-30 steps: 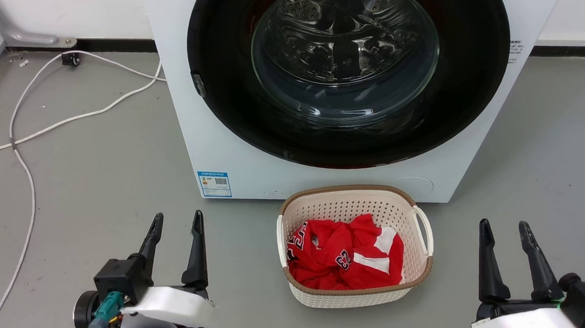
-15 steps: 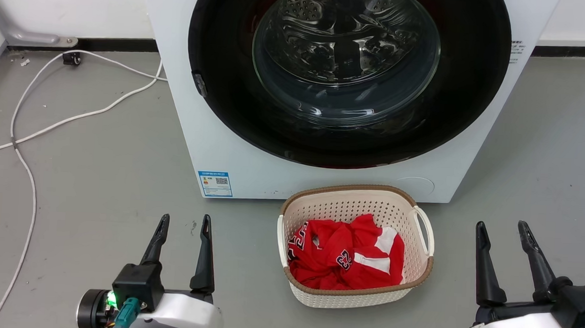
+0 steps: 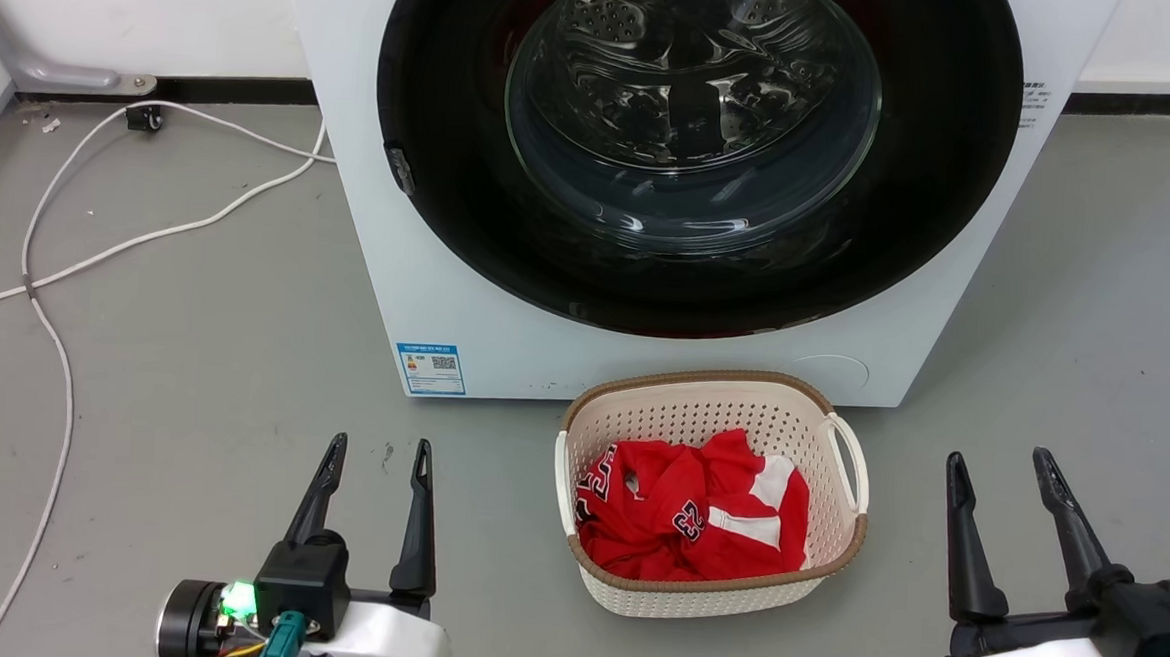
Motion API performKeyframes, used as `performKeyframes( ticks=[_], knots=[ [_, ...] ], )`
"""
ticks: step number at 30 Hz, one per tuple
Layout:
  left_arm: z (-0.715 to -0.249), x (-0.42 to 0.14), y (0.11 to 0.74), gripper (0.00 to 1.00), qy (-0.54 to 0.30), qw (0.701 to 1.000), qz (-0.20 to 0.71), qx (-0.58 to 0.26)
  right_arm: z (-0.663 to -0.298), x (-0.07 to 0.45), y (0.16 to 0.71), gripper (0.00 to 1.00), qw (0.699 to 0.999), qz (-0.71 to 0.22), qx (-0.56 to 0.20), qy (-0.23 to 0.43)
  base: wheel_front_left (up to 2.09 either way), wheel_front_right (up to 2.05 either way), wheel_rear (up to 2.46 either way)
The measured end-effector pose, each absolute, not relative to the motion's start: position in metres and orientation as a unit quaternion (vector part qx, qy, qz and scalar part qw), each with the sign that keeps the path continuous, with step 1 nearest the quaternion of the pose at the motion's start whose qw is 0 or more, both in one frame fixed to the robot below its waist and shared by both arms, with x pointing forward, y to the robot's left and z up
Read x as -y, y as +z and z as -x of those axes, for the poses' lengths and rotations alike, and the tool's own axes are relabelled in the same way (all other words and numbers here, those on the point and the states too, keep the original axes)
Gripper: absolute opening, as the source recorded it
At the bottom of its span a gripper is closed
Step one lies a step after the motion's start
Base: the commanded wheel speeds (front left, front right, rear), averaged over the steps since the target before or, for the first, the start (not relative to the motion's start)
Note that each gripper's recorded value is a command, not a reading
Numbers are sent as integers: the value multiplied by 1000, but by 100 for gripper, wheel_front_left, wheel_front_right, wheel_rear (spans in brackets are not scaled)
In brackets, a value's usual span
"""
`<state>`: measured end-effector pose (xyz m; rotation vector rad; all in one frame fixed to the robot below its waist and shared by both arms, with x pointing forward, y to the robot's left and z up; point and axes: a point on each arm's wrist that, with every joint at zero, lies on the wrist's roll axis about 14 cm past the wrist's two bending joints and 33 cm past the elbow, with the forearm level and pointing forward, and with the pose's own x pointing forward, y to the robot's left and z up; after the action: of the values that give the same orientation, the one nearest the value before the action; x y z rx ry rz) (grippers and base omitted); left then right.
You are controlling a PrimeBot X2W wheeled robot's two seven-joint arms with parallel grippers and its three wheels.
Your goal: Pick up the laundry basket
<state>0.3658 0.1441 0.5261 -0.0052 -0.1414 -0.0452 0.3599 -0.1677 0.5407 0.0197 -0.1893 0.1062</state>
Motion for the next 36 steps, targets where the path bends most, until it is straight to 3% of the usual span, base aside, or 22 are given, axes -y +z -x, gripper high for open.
performKeyframes(
  ticks=[36],
  knots=[
    [-363, -144, 512, 100, -24, 998, -5, 50, -358, 168, 533, 100, 995, -25, 83, 51, 0, 0, 0]
  ],
)
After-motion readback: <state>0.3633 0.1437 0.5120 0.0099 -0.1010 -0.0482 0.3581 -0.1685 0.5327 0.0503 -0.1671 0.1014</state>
